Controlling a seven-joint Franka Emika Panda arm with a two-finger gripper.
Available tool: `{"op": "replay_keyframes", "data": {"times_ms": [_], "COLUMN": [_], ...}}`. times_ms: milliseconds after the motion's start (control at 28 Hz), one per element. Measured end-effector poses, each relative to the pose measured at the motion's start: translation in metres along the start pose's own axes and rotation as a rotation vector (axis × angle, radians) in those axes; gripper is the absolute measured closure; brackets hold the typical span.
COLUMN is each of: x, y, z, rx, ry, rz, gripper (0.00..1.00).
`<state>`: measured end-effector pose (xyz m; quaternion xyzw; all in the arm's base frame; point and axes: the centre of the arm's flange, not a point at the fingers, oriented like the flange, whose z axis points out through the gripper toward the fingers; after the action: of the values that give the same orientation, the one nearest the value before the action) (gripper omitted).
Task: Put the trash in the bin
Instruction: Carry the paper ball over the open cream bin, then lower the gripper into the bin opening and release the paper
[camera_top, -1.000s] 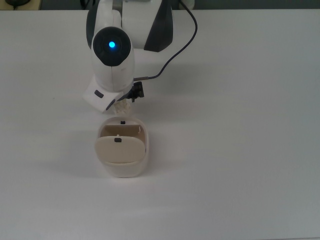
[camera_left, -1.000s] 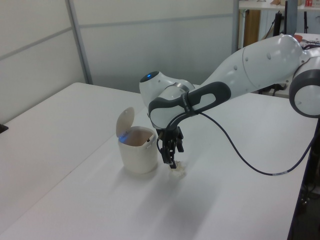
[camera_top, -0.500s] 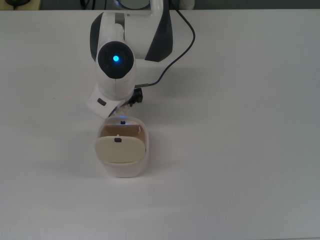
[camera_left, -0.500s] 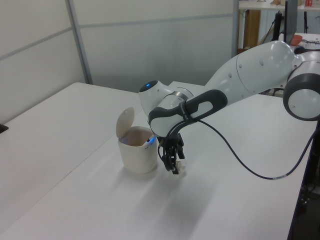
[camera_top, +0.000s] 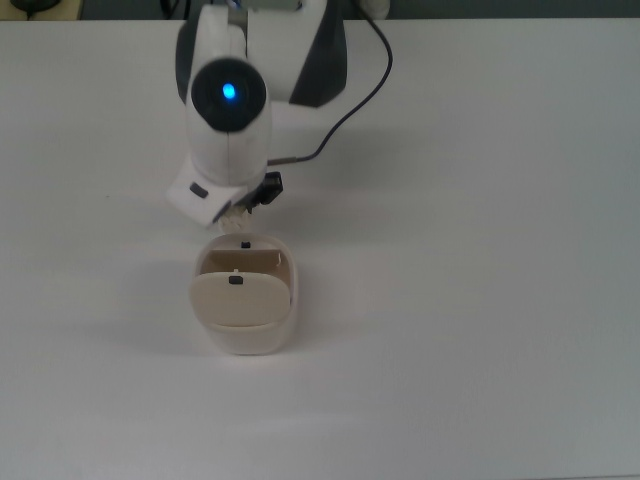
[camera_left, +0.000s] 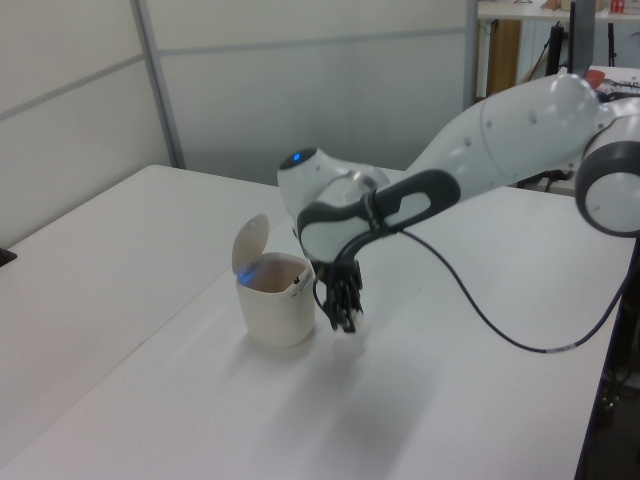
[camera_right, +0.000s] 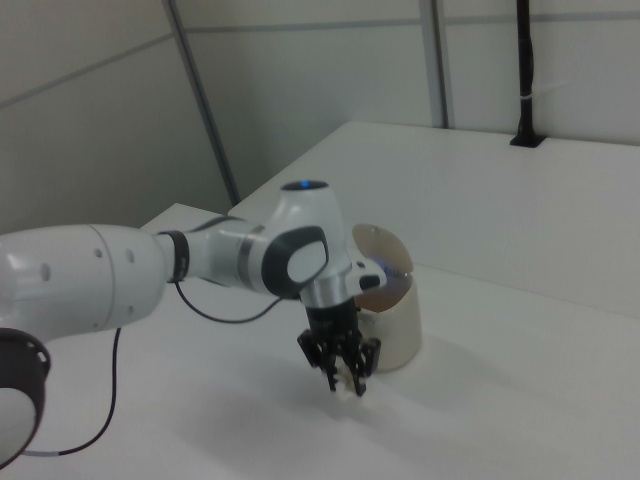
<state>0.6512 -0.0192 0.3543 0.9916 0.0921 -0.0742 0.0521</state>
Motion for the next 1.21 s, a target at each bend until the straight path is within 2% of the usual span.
{"op": "replay_keyframes", "data": {"times_ms": [286,429,571,750,1214], "x": [-0.033,-0.037,-0.026,-0.007,0.037], "y": [0.017,0.022,0.023,0.026,0.015], "z": [-0.098,-0.126,-0.134,-0.139,-0.104], "rx": [-0.011,0.012,0.029,0.020,0.010], "ry": [0.125,0.181,0.254,0.387,0.522], "rz": [0.016,0.037,0.050,0.078,0.146], "gripper": [0.49,0.49,0.49,0.49,0.42]}}
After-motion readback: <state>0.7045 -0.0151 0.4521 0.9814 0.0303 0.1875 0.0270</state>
